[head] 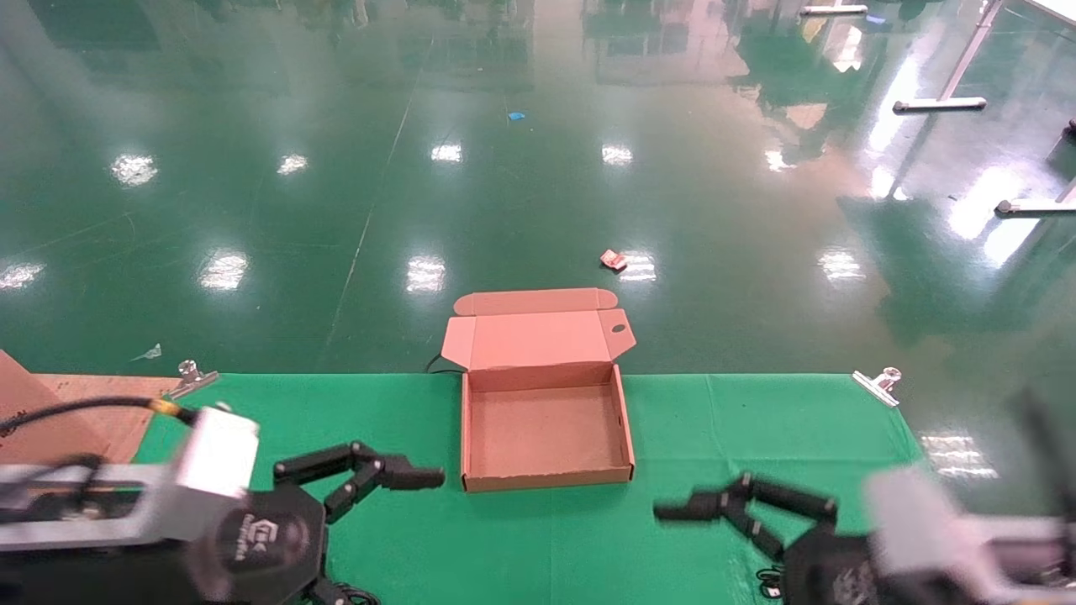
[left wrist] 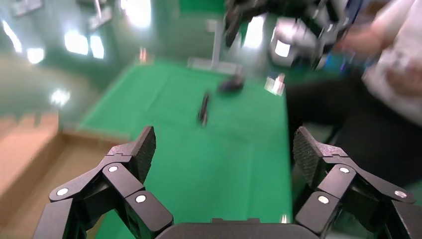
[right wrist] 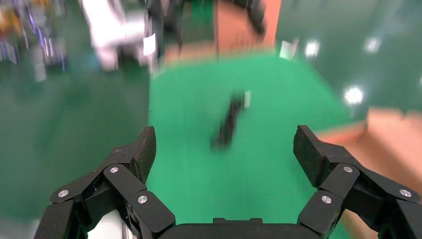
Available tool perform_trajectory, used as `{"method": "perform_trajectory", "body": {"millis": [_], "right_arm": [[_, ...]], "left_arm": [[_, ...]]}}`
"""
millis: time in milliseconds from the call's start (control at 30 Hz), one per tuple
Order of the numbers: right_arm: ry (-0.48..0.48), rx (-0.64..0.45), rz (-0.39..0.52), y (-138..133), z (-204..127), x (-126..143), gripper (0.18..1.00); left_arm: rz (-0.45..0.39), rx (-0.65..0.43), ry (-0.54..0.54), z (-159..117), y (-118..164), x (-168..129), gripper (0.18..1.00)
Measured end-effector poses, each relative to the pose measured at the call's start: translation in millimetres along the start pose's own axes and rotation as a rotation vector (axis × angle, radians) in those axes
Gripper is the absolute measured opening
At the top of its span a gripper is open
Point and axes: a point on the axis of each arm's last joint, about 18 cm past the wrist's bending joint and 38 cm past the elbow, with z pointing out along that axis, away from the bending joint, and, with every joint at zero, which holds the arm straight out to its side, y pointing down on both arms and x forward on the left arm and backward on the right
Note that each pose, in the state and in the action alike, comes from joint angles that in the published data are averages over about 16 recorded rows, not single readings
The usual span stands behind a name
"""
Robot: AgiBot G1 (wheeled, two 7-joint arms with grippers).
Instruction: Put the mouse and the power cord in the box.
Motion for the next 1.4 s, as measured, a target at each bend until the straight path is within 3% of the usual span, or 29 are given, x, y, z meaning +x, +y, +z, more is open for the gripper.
{"method": "perform_trajectory", "body": {"millis": [300, 667, 933, 1400], "right_arm": [[-0.032, -0.387, -0.138, 64.8, 15.1, 36.7, 1.001], [-0.053, -0.742, -0.312, 117.6, 20.1, 89.8, 1.001], [-0.035, -0.856, -0.350, 142.9, 20.3, 111.2, 1.001], [0.107, -0.958, -0.354, 173.7, 11.7, 133.1, 1.001]], "left_arm": [[0.036, -0.314, -0.044, 15.6, 72.6, -40.7, 1.001], [0.209, -0.602, -0.044, 34.7, 126.9, -81.7, 1.001], [0.267, -0.673, -0.040, 50.9, 148.6, -92.2, 1.001], [0.239, -0.691, -0.092, 57.7, 168.5, -97.0, 1.001]]}}
